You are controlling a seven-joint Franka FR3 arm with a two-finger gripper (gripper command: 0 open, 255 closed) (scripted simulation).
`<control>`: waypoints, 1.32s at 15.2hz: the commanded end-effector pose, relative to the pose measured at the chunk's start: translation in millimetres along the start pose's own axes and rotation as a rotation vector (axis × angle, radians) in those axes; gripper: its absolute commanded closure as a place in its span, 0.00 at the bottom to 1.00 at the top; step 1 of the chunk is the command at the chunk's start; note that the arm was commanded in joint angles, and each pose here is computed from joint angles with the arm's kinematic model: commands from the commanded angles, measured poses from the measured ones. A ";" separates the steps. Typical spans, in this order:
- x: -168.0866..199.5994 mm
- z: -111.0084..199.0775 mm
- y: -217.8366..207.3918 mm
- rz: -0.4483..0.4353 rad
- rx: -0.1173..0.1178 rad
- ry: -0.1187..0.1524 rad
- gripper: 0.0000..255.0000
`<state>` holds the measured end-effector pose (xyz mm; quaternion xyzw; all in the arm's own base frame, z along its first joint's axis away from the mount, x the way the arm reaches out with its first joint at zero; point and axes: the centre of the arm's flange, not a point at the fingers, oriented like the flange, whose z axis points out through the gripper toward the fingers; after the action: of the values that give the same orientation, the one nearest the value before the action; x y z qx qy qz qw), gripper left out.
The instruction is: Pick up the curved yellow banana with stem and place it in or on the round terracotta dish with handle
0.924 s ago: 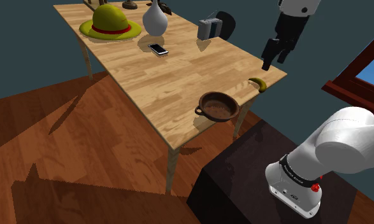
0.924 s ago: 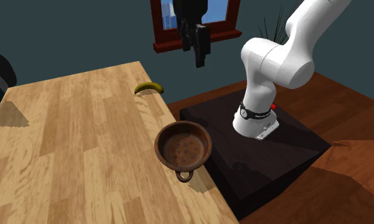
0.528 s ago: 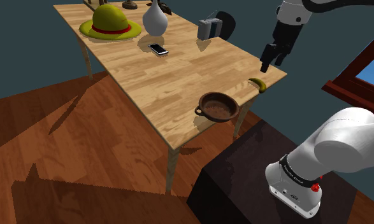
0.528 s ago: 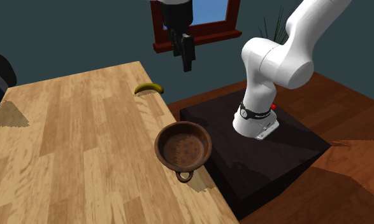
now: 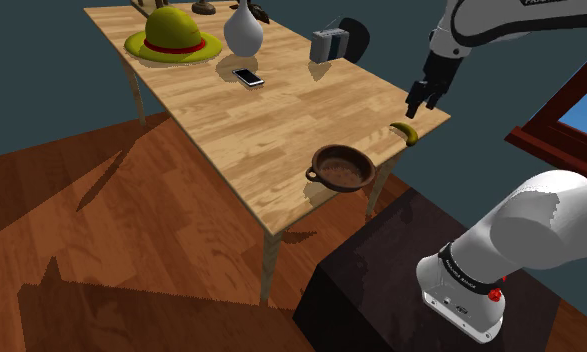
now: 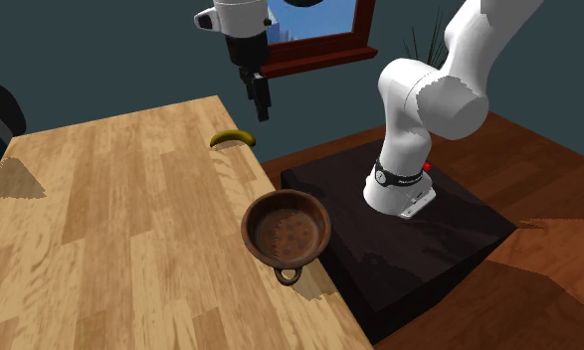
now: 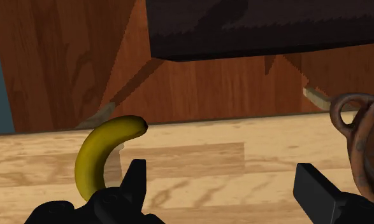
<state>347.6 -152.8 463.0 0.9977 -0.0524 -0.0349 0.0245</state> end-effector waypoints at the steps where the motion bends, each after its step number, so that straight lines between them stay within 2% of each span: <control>1: 9.4 14.7 19.2 0.004 0.000 0.008 0.00; 13: 66.2 103.0 136.3 0.027 0.008 0.044 0.00; 20: 68.6 136.2 138.1 0.028 0.009 0.044 0.00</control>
<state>392.1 -302.6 336.2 0.9975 -0.0657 -0.0123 0.0217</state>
